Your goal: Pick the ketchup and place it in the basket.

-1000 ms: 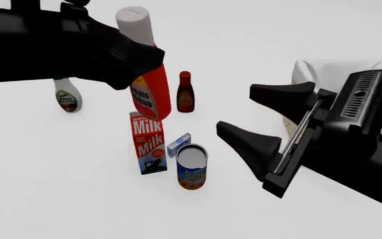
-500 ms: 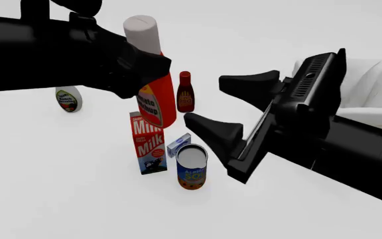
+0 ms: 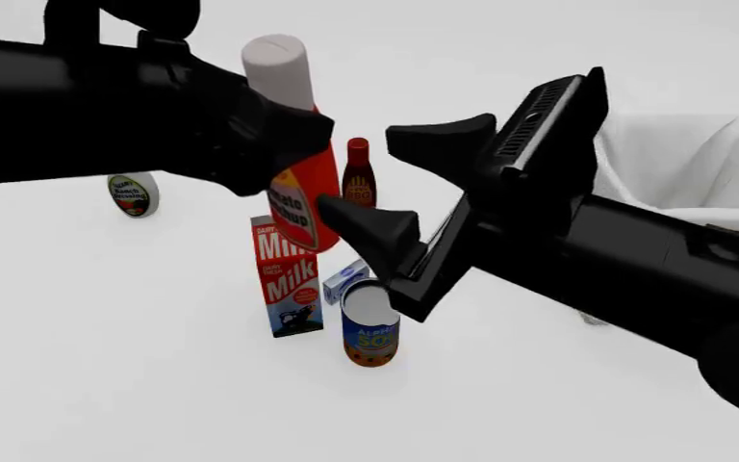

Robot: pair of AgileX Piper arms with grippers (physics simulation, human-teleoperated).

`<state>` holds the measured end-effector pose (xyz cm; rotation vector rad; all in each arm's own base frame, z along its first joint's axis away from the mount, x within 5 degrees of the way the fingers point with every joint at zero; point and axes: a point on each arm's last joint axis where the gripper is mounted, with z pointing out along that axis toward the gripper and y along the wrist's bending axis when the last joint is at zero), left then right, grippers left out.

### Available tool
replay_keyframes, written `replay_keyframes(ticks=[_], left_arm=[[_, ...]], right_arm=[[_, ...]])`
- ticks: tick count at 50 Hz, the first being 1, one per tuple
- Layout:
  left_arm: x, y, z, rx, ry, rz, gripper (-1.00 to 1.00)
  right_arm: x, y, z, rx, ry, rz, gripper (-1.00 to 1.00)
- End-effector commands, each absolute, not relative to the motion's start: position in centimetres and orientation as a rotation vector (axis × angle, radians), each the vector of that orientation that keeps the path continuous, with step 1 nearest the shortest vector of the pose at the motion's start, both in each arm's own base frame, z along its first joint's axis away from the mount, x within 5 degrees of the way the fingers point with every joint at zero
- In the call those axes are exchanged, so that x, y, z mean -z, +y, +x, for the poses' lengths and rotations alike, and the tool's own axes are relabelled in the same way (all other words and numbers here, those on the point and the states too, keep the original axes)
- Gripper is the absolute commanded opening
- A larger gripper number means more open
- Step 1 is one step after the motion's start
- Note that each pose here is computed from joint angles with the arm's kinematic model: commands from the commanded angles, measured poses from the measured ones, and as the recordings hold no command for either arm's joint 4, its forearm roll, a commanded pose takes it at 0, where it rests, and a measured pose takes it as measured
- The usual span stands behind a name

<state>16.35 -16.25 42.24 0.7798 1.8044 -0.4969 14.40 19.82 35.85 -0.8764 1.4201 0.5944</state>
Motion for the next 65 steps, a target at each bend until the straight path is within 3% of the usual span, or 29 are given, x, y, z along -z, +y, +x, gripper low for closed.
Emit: replay_keyframes(ticks=[1,30,56,57,65], left_arm=[[-42.5,-16.3,16.1,0.495,1.787,0.795,-1.0],[-42.9,-16.5,16.0,0.504,1.784,0.803,-1.0],[-44.0,-16.2,15.4,0.514,1.77,0.808,-1.0],[-44.1,-16.1,15.3,0.515,1.769,0.806,-1.0],[-44.1,-15.9,15.3,0.514,1.77,0.801,-1.0]], right_arm=[[-36.0,20.6,15.1,-0.596,1.42,-0.867,1.0],[-34.8,23.3,16.7,-0.636,1.452,-0.85,1.0],[-31.5,25.3,19.2,-0.623,1.505,-0.833,1.0],[-31.5,25.3,19.2,-0.622,1.505,-0.834,-1.0],[-31.2,25.1,18.6,-0.624,1.497,-0.845,-1.0]])
